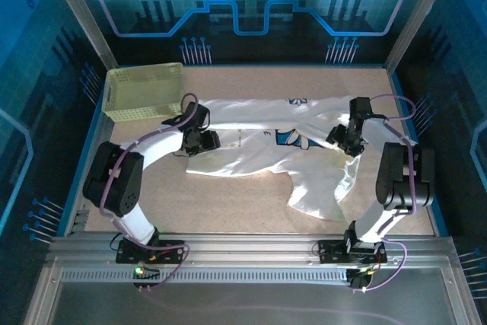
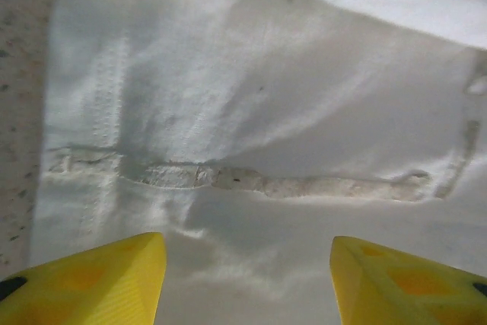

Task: Fold the inside-out t-shirt

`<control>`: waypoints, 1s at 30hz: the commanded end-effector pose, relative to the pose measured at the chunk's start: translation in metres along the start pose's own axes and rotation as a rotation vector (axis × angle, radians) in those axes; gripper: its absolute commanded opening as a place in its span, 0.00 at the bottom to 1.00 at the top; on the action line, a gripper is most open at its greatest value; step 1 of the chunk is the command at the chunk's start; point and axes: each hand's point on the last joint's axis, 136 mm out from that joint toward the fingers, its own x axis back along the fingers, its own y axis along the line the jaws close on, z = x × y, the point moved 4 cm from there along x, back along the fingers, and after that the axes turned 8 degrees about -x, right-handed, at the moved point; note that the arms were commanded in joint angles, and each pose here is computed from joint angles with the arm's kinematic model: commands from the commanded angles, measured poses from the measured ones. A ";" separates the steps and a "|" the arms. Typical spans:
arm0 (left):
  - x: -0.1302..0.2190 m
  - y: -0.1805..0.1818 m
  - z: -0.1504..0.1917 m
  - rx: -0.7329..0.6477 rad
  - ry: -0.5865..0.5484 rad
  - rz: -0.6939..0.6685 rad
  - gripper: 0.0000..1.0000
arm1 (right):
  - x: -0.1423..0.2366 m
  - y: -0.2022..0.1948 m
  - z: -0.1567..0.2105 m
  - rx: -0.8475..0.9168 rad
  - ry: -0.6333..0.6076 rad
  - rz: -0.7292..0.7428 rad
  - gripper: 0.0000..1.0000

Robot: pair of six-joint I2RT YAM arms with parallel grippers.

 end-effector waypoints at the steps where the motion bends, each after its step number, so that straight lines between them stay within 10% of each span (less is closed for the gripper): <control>1: 0.022 -0.013 -0.009 -0.015 -0.038 0.056 0.60 | 0.036 0.023 0.002 0.116 -0.059 -0.025 0.64; 12: -0.003 -0.016 0.039 0.003 0.069 0.053 0.58 | -0.005 0.076 0.062 0.202 0.104 -0.088 0.65; 25: -0.004 -0.037 0.128 -0.035 0.169 0.068 0.57 | -0.024 -0.019 0.017 -0.070 0.065 0.074 0.65; 30: 0.025 -0.060 0.112 -0.074 0.083 0.122 0.58 | -0.006 -0.017 0.002 -0.040 0.038 0.030 0.65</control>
